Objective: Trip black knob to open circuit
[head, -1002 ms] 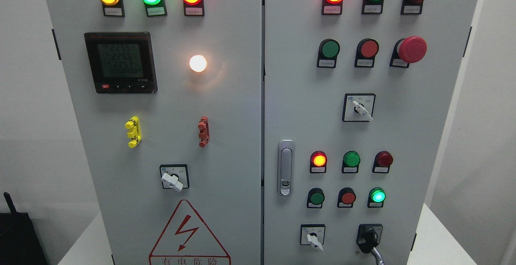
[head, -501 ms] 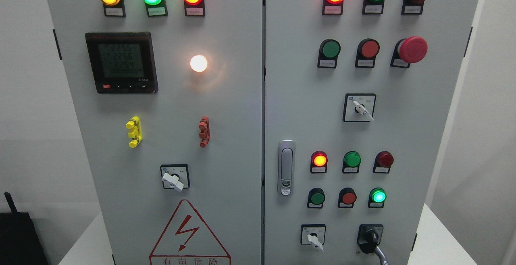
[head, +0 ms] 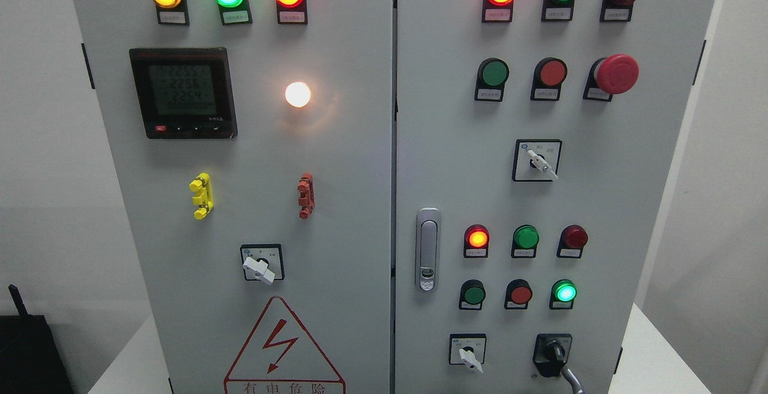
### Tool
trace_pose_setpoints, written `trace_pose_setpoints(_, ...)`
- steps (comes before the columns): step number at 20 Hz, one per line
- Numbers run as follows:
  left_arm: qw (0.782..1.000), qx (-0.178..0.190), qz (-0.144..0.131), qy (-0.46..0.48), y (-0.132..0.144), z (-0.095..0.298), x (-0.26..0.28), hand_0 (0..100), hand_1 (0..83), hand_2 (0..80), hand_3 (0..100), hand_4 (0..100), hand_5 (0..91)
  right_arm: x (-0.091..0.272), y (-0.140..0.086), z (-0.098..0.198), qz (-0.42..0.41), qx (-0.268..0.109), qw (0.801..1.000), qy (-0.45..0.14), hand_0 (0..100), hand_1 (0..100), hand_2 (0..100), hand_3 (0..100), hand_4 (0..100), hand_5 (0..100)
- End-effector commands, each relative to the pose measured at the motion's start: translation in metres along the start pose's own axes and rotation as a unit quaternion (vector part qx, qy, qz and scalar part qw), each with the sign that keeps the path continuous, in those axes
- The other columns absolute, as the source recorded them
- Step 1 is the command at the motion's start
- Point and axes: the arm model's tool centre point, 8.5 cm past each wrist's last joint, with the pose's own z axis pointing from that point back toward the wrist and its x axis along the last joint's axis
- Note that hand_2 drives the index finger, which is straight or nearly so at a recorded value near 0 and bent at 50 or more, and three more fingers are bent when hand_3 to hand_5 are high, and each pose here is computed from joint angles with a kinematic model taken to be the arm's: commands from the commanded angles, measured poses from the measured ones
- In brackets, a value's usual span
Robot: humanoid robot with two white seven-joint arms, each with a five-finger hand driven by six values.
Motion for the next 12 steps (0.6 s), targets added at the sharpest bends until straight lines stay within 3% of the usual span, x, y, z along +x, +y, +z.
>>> trace_pose_setpoints(1, 1.000, -0.001, 0.002, -0.002, -0.001, 0.000, 0.002, 12, 38.9, 0.0, 0, 0, 0.0, 0.010, -0.003, -0.004, 0.000, 0.000, 1.000, -0.020, 100, 88, 0, 98, 90, 91)
trace_pose_setpoints(12, 1.000, -0.001, 0.002, -0.002, -0.001, 0.000, 0.002, 12, 38.9, 0.0, 0, 0, 0.0, 0.021, 0.000, 0.015, -0.015, -0.001, 1.000, -0.026, 100, 85, 0, 98, 91, 93)
